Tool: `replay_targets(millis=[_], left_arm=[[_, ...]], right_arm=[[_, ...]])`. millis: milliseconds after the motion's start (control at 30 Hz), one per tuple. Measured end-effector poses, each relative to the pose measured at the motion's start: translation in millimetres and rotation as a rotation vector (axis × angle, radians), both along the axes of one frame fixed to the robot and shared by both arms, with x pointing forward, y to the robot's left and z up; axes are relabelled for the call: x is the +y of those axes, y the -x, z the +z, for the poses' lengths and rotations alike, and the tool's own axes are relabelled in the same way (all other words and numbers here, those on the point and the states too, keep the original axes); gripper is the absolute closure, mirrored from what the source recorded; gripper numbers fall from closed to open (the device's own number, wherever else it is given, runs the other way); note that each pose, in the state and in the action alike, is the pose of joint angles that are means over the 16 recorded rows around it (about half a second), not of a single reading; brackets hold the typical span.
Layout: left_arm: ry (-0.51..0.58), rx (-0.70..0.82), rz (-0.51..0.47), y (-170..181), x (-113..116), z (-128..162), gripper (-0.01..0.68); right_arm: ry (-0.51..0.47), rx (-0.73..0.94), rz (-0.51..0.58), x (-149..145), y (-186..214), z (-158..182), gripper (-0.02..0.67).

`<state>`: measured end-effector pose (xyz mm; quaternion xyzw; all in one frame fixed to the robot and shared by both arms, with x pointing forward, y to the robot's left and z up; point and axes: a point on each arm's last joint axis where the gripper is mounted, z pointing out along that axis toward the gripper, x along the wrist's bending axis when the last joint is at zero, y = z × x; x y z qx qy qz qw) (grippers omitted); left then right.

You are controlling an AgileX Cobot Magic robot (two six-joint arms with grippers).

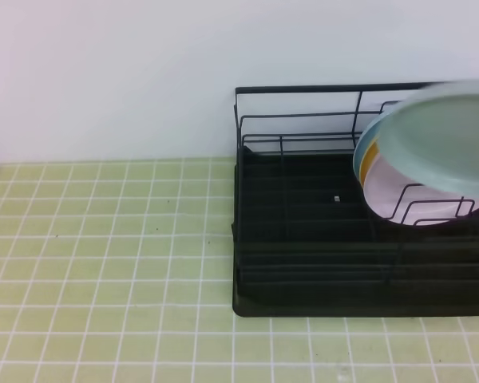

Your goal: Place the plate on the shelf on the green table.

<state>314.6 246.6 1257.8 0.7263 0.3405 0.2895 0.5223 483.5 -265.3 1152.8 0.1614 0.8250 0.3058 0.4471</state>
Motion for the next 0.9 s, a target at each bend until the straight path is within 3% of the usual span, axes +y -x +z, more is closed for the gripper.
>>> replay_targets(millis=[200,433,900], left_arm=[[0.106,-0.163,-0.004,29.2,22.7,-49.8,0.674],[0.117,-0.282,-0.006,38.2,30.3,-96.7,0.674],[0.063,-0.341,-0.004,36.1,30.1,-113.8,0.674]], right_arm=[[0.143,0.057,0.044,-2.5,-19.4,-5.9,0.653],[0.236,0.104,0.090,-3.7,-45.9,-12.0,0.646],[0.335,0.156,0.163,-4.1,-81.2,-32.1,0.652]])
